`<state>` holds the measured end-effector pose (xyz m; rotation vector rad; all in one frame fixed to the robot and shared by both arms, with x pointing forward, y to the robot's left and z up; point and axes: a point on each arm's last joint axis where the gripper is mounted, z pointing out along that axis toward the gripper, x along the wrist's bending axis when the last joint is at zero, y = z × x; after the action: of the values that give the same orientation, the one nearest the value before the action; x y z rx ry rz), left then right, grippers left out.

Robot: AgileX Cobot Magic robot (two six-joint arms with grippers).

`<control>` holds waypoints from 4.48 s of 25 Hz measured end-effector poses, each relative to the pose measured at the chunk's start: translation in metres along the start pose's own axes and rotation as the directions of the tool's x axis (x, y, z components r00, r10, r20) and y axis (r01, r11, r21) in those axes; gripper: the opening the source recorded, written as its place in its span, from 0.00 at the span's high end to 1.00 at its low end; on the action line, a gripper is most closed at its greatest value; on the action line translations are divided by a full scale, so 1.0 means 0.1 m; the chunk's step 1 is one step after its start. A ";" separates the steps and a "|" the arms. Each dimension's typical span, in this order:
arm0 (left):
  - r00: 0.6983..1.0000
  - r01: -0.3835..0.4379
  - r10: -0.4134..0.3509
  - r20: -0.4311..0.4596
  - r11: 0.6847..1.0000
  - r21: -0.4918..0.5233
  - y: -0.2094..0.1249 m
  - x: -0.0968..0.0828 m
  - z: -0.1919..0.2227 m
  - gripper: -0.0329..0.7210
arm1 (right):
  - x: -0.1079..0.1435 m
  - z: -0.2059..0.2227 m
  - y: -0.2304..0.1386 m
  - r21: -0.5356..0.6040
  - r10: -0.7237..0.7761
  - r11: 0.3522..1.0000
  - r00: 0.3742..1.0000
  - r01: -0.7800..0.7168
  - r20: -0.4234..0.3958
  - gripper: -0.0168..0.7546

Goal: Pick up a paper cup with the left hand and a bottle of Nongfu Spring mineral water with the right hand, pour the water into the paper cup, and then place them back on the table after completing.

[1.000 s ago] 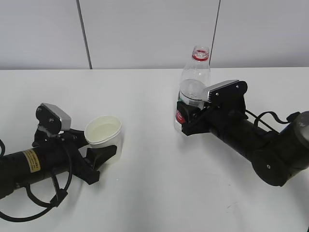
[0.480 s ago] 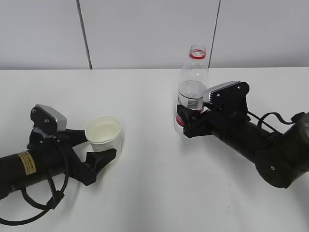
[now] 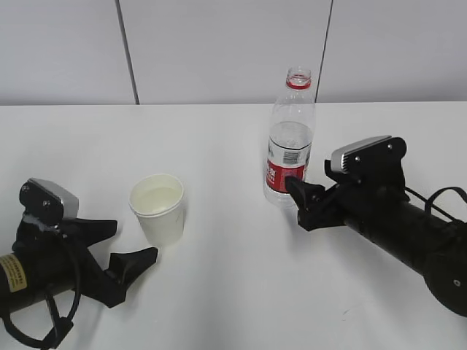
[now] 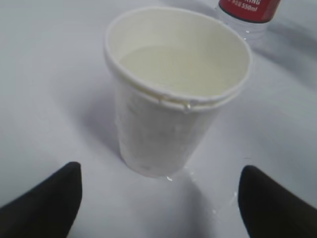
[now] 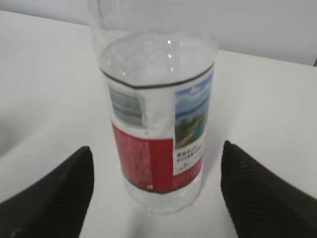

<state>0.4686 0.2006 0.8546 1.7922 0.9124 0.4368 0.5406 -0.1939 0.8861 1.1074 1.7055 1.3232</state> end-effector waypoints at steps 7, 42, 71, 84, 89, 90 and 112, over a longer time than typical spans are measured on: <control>0.993 0.009 -0.009 -0.119 1.000 0.004 -0.01 0.00 -0.22 0.18 | 0.00 -0.22 -0.17 0.042 0.023 0.999 0.999 -0.024 0.030 0.21; 0.817 0.185 -0.120 -0.565 0.981 0.059 0.47 0.74 -0.21 0.18 | -0.65 -0.18 0.21 0.203 0.170 0.943 0.906 -0.264 0.387 0.22; 0.878 0.413 -0.046 -0.477 0.577 0.705 1.40 0.79 -0.33 0.22 | -0.71 -0.23 1.17 0.873 0.142 0.429 0.971 -0.233 0.190 0.22; 0.875 0.399 -0.024 -0.484 0.604 0.691 1.65 0.56 -0.79 0.22 | -0.65 -0.52 1.22 0.927 0.120 0.314 0.977 -0.204 0.175 0.22; 0.873 0.395 -0.035 -0.487 0.636 0.663 1.66 0.39 -1.05 0.22 | -0.57 -0.84 1.31 0.916 0.114 0.347 0.978 -0.203 0.173 0.22; 0.873 0.398 -0.043 -0.486 0.640 0.658 1.66 0.36 -1.09 0.22 | -0.55 -0.91 1.32 0.912 0.112 0.357 0.979 -0.202 0.172 0.22; 0.875 0.371 -0.098 -0.474 0.765 0.527 1.53 -0.39 -2.16 0.22 | -0.17 -2.24 1.32 0.827 0.090 0.530 0.982 -0.189 0.167 0.22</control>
<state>0.3576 0.2803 1.0848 2.1484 1.7314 0.3940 0.3733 -0.2786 1.0666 1.8378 2.2744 0.4054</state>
